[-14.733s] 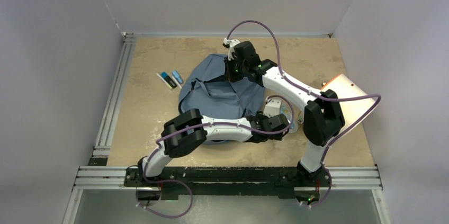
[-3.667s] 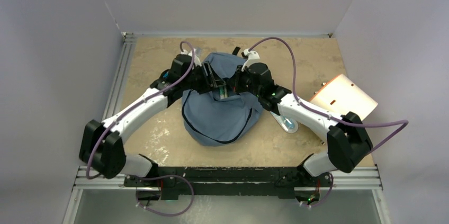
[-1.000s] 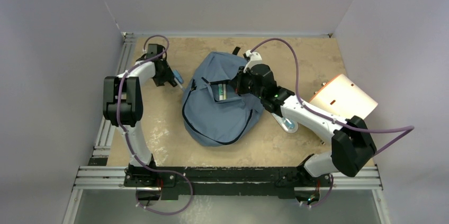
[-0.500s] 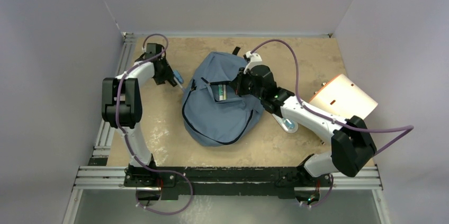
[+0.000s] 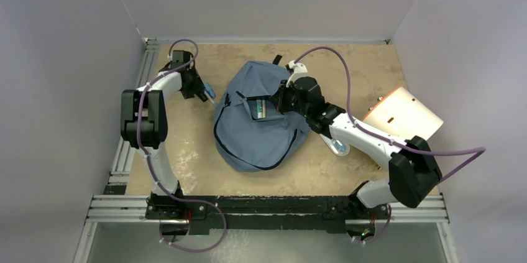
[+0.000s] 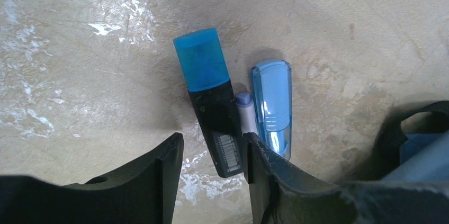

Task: Pack the student bag
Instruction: Pick up the stationery from the center of the board.

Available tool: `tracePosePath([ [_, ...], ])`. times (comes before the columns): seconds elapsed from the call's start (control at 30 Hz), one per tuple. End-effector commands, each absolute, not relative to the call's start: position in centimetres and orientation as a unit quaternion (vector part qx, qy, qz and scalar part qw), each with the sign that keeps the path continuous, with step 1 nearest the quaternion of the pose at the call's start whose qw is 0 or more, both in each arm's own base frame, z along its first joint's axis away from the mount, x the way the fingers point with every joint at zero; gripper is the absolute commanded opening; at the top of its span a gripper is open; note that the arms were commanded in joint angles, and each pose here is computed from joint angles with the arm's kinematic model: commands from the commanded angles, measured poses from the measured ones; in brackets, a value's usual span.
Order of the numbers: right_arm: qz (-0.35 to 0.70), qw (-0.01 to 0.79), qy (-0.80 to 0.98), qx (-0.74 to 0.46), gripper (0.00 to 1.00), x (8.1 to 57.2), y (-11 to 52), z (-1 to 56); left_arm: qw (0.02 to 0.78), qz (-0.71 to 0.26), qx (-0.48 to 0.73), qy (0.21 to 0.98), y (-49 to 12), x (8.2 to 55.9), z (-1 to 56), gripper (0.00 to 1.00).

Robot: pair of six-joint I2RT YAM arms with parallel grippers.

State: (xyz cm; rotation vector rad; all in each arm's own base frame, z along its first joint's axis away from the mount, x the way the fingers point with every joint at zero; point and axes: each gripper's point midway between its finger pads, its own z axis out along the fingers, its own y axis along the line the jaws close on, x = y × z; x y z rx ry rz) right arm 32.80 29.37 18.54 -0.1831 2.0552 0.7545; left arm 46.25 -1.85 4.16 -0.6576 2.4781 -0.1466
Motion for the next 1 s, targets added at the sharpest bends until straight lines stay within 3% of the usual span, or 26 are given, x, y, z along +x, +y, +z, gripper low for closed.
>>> tracePosePath([
  [0.0, 0.333, 0.487, 0.804, -0.070, 0.00, 32.6, 29.7, 22.0, 0.289, -0.051, -0.241, 0.925, -1.3, 47.3, 4.6, 0.44],
  [0.63, 0.327, 0.489, 0.806, -0.067, 0.00, 32.4, 29.3, 21.8, 0.240, 0.023, -0.237, 0.941, 0.9, 45.8, 2.5, 0.37],
  [0.97, 0.323, 0.493, 0.805, -0.064, 0.00, 32.5, 29.0, 22.0, 0.216, 0.052, -0.191, 0.956, 1.2, 45.9, 1.0, 0.41],
])
